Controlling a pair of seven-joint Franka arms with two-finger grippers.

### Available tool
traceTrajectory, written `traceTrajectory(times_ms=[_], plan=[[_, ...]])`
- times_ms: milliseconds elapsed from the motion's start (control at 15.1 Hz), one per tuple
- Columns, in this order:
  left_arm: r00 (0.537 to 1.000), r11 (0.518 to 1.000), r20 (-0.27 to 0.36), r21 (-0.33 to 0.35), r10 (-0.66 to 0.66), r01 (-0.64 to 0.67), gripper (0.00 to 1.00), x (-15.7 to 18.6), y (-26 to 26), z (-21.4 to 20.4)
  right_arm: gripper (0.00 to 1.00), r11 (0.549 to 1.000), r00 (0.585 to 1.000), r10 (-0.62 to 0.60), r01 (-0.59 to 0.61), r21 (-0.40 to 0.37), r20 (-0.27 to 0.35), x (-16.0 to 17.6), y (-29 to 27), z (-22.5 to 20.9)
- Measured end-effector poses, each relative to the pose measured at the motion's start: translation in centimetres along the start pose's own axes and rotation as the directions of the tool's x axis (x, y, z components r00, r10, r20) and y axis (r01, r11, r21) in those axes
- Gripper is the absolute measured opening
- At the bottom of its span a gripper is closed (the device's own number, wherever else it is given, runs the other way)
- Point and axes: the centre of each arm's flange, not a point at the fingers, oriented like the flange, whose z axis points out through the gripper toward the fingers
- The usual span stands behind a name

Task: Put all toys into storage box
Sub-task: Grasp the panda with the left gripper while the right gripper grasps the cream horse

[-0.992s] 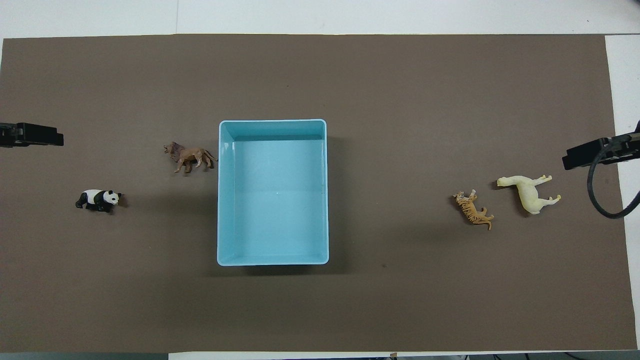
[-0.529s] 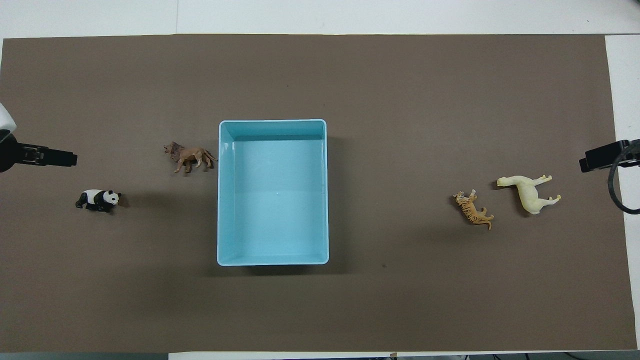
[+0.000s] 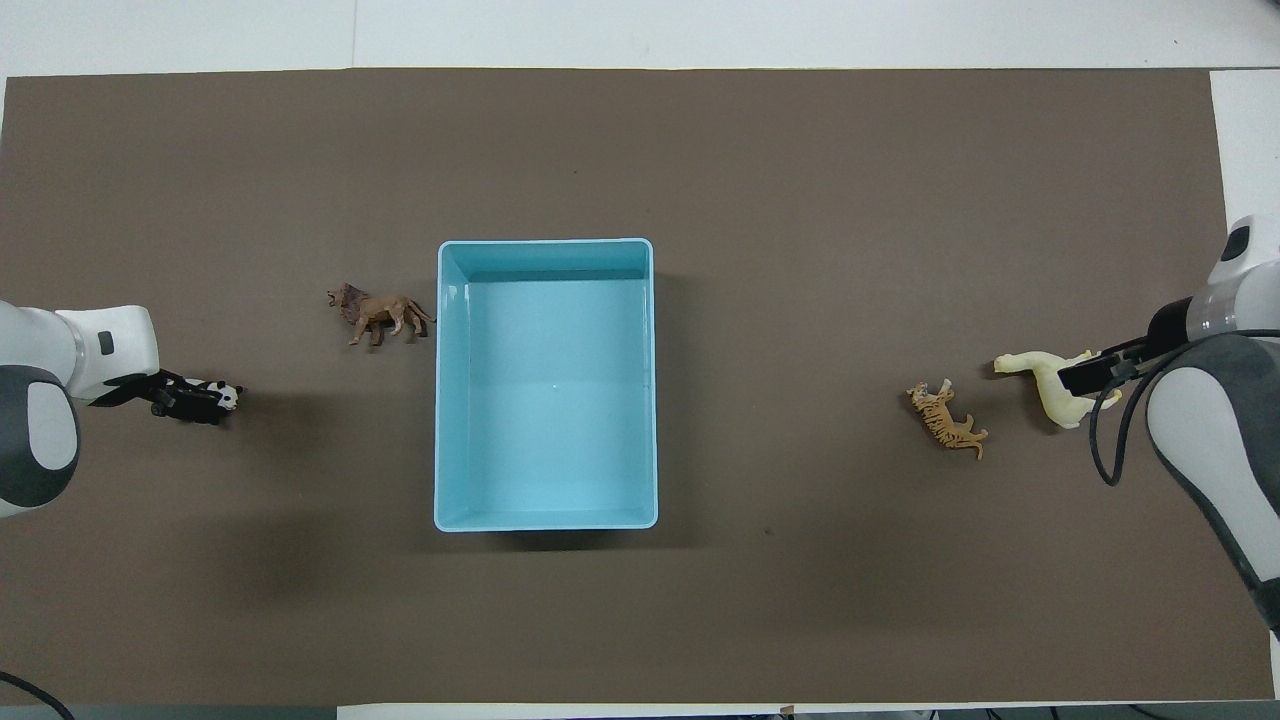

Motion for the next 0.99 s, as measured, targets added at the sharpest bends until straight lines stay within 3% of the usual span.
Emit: traceTrajectory(times_ms=[463,992], plan=[[0.996,0.996,0.026,0.034,0.081,-0.082,1.00,-0.8,-0.4,0.7,1.00,0.999,0.999,0.025,-0.025,0.025,0.029,-0.4,1.3,4.7],[0.998,0.998,0.028,0.032,0.057,-0.058,1.00,-0.4,-0.1,3.5,1.00,0.995,0.994,0.099,-0.099,-0.006,-0.046,-1.8,1.8,10.6]])
